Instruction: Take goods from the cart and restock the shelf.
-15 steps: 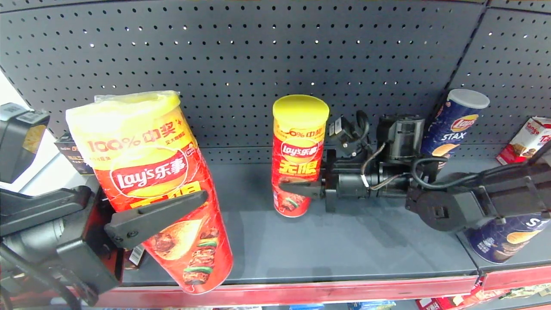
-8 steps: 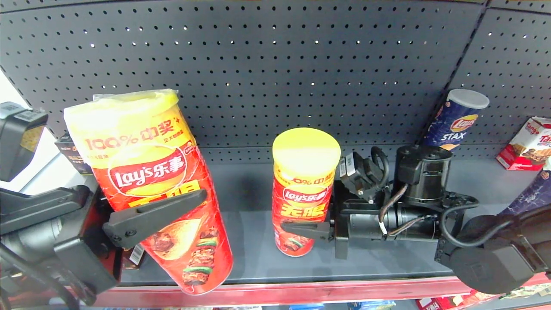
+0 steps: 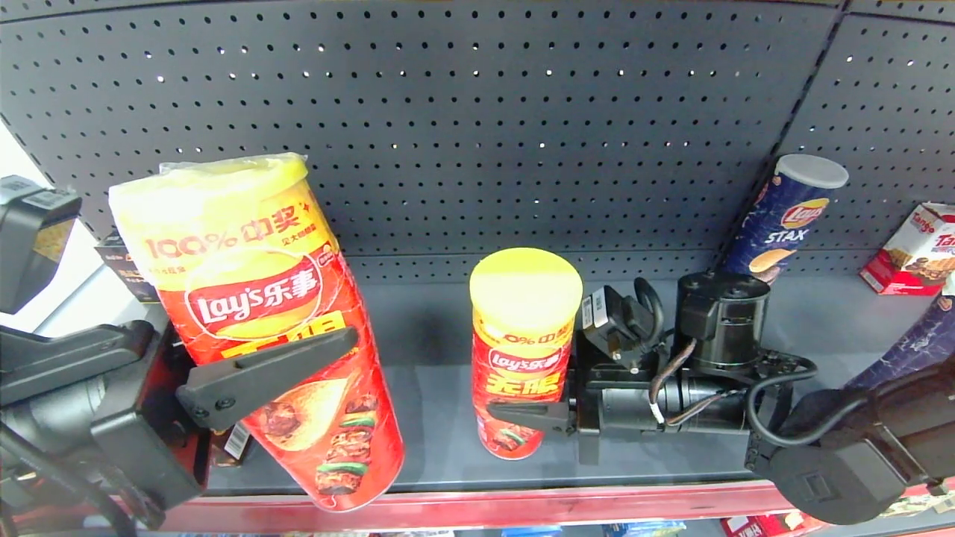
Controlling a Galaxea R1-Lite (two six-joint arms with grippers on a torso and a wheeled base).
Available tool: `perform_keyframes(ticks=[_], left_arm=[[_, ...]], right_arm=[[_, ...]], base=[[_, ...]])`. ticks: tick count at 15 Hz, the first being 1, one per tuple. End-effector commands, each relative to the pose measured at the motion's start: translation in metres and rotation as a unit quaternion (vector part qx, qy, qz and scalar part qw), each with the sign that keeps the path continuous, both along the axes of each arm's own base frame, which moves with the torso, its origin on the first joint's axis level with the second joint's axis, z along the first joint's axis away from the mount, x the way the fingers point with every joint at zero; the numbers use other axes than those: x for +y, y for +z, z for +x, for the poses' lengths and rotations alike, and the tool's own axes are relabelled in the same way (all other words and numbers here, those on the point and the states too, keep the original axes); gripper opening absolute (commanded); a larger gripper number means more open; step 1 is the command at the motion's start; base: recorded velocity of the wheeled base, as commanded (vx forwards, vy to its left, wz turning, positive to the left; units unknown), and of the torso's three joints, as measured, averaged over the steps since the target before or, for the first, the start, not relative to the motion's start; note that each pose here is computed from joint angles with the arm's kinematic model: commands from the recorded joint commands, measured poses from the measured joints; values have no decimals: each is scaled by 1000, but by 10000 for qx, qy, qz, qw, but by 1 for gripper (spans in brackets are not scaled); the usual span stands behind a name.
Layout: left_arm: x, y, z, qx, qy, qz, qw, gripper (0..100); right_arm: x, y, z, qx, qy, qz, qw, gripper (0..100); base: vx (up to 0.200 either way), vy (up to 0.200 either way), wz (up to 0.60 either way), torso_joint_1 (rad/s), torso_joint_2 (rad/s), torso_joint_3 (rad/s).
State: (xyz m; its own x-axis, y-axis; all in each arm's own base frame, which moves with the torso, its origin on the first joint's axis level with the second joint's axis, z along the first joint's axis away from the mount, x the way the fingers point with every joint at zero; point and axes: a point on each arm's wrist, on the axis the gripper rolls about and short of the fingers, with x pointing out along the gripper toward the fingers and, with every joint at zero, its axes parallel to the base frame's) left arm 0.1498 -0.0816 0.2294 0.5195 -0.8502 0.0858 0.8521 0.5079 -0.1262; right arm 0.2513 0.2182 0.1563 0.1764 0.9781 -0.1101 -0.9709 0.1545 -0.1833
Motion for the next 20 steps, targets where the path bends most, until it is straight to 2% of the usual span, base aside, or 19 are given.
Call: perform_keyframes(ticks=[1, 4, 5, 10, 15, 19, 20], left_arm=[[0, 0, 0, 6, -2, 1, 10000, 0], [0, 0, 0, 13, -2, -3, 10000, 0], [0, 0, 0, 26, -4, -11, 10000, 0], [0, -5, -1, 60, -12, -2, 10000, 0], [1, -7, -2, 88, -3, 18, 10000, 0], [0, -7, -2, 82, -11, 22, 10000, 0], [0, -7, -2, 82, -26, 22, 10000, 0]], right_arm=[[4, -14, 5, 123, 6, -97, 9999, 0], [6, -21, 9, 189, -9, -149, 9997, 0], [5, -21, 9, 188, 21, -138, 9997, 100], [-7, -4, 8, -16, -147, 13, 9999, 100], [-30, 11, -21, -79, -164, 77, 9998, 100], [-56, 33, -52, -340, -378, 258, 9984, 100], [-72, 41, -66, -473, -653, 336, 9962, 100]], base=[[0, 0, 0, 0, 0, 0], [0, 0, 0, 0, 0, 0], [0, 0, 0, 0, 0, 0], [0, 0, 0, 0, 0, 0], [0, 0, 0, 0, 0, 0], [0, 0, 0, 0, 0, 0], [0, 0, 0, 0, 0, 0]])
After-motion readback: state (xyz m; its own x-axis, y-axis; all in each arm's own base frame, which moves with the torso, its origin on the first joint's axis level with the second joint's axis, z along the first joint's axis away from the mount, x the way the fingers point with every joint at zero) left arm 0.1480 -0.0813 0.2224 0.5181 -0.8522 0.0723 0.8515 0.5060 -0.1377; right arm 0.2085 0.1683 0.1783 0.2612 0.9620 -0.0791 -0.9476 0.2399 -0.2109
